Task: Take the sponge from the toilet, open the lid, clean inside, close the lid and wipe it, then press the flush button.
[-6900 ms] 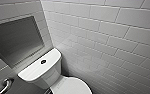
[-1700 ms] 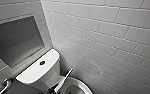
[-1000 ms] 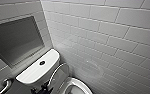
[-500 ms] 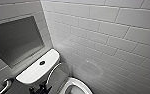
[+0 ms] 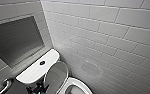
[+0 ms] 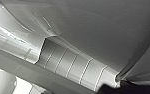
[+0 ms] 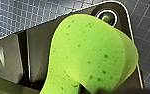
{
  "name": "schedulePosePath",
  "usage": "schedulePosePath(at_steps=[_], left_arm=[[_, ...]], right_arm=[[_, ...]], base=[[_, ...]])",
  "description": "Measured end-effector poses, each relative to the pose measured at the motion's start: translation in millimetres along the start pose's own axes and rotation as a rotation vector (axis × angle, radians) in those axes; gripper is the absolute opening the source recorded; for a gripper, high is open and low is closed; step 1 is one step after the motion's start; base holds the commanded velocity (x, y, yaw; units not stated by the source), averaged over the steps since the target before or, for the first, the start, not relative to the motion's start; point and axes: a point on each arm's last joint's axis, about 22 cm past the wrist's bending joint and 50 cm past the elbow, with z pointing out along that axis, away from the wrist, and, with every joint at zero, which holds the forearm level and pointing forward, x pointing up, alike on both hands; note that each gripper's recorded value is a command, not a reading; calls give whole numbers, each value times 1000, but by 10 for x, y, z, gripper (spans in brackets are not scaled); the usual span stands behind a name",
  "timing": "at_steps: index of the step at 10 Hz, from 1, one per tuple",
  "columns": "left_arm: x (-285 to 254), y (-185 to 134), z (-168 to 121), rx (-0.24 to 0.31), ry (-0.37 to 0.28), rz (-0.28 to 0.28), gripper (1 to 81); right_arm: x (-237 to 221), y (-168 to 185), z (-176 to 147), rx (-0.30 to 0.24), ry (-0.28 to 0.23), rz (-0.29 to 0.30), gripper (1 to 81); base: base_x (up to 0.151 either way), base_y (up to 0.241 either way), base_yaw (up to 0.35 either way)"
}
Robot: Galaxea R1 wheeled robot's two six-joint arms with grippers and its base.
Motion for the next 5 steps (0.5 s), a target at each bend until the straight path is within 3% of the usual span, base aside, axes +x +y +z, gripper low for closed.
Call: schedulePosePath(at_steps=[3,5], left_arm=[[-30,-33,-76,-4,-19,16,811],[26,-77,-284,-25,-29,74,811]], right_arm=[[2,-4,2,0,0,0,10],[-20,-26,9,3,-2,2,10]], base=[[0,0,0],[0,0,0]])
